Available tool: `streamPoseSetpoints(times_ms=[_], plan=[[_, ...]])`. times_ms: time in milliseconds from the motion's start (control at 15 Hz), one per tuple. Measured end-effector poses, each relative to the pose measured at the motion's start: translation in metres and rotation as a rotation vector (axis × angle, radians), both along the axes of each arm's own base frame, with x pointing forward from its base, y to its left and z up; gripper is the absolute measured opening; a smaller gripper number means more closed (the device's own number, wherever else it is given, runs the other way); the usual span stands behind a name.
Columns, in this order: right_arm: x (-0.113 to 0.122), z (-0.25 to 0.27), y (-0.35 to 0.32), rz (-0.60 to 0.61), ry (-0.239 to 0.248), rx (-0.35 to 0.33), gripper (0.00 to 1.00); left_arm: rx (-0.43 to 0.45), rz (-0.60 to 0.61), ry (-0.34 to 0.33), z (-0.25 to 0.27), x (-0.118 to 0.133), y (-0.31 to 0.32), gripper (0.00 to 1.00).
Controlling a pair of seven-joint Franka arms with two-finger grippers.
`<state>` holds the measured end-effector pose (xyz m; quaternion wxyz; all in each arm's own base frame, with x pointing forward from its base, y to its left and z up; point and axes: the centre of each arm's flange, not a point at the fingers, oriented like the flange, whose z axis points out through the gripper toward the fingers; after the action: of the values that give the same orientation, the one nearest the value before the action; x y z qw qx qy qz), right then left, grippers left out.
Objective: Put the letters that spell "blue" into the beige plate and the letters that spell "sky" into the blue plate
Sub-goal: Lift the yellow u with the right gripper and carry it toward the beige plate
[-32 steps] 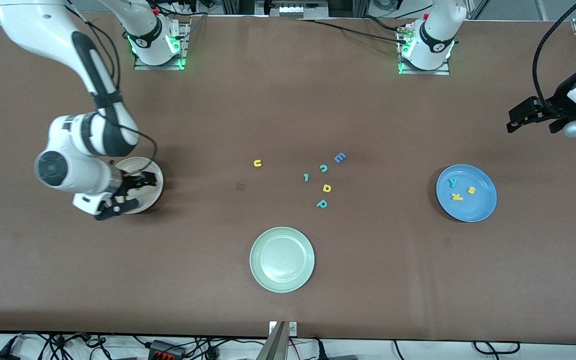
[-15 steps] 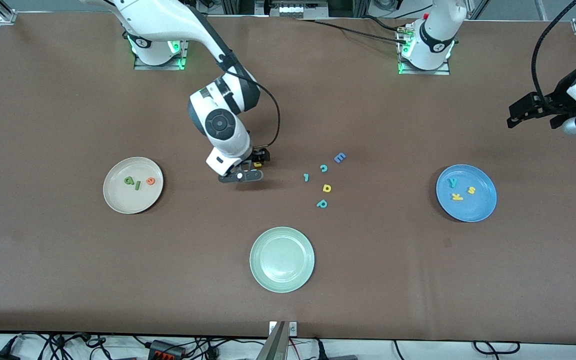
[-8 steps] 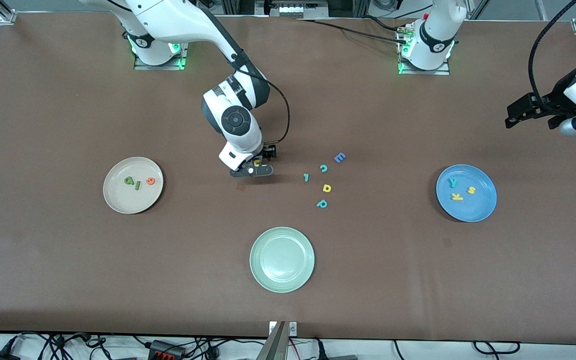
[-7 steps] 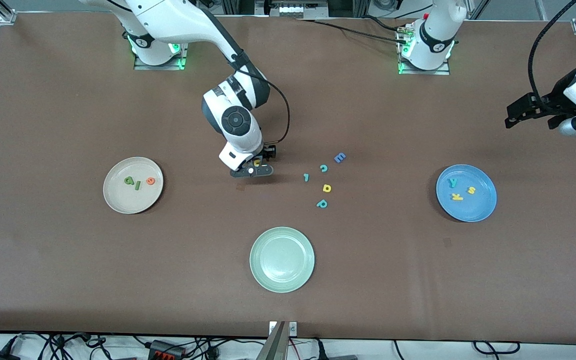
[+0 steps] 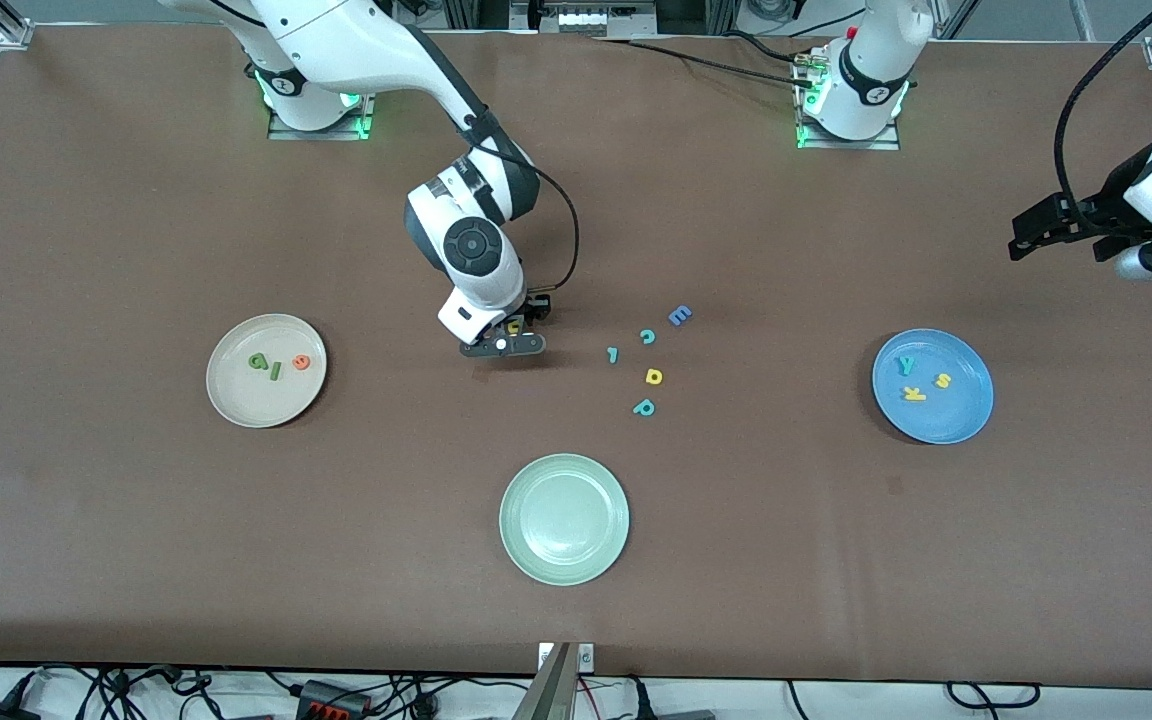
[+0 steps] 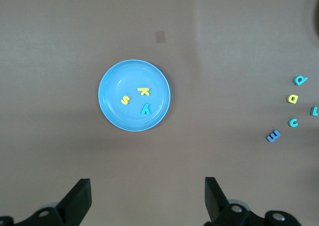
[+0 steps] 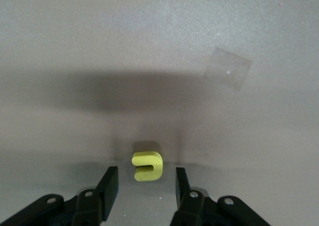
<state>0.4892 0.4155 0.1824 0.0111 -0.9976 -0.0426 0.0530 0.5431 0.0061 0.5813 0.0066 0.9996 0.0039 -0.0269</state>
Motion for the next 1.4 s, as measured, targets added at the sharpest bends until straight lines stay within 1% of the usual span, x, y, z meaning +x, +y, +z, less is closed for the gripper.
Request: streamPoseSetpoints(times_ms=[267, 334, 401, 535, 601, 668, 735, 802, 869, 936, 1069, 1136, 1403], plan=[[0.0040, -0.0019, 0.0033, 0.000, -0.005, 0.004, 0.54, 0.000, -0.001, 0.004, -0.0023, 0.0011, -0.0005, 1.00], [0.0043, -0.0019, 0.0035, 0.000, -0.006, 0.004, 0.52, 0.000, -0.001, 0.005, -0.0026, 0.0012, -0.0008, 1.00], [0.0043, -0.0021, 0.0035, 0.001, -0.006, 0.004, 0.52, 0.000, -0.002, 0.005, -0.0026, 0.0012, -0.0010, 1.00], [0.0043, -0.0028, 0.0032, 0.002, -0.006, 0.002, 0.49, 0.000, -0.002, 0.005, -0.0026, 0.0012, -0.0011, 1.00], [0.0045, -0.0032, 0.0028, 0.003, -0.006, 0.000, 0.44, 0.000, -0.002, 0.005, -0.0026, 0.0012, -0.0011, 1.00], [0.0047, -0.0036, 0.0025, 0.003, -0.007, -0.001, 0.44, 0.000, -0.002, 0.005, -0.0026, 0.0012, -0.0009, 1.00], [0.0048, -0.0039, 0.0022, 0.003, -0.006, -0.002, 0.41, 0.000, -0.001, 0.005, -0.0026, 0.0012, -0.0008, 1.00], [0.0048, -0.0042, 0.0021, 0.003, -0.006, -0.002, 0.41, 0.000, -0.001, 0.005, -0.0026, 0.0012, -0.0007, 1.00], [0.0049, -0.0044, 0.0021, 0.003, -0.006, -0.002, 0.38, 0.000, -0.001, 0.005, -0.0026, 0.0012, -0.0007, 1.00], [0.0049, -0.0046, 0.0020, 0.004, -0.006, -0.002, 0.38, 0.000, -0.001, 0.005, -0.0026, 0.0012, -0.0007, 1.00], [0.0051, -0.0048, 0.0019, 0.004, -0.006, -0.003, 0.34, 0.000, -0.002, 0.006, -0.0027, 0.0011, -0.0010, 1.00], [0.0053, -0.0047, 0.0018, 0.004, -0.006, -0.003, 0.29, 0.000, -0.002, 0.006, -0.0027, 0.0011, -0.0014, 1.00], [0.0075, -0.0040, 0.0004, 0.001, -0.010, -0.003, 0.27, 0.000, -0.004, 0.006, -0.0029, 0.0012, -0.0024, 1.00]])
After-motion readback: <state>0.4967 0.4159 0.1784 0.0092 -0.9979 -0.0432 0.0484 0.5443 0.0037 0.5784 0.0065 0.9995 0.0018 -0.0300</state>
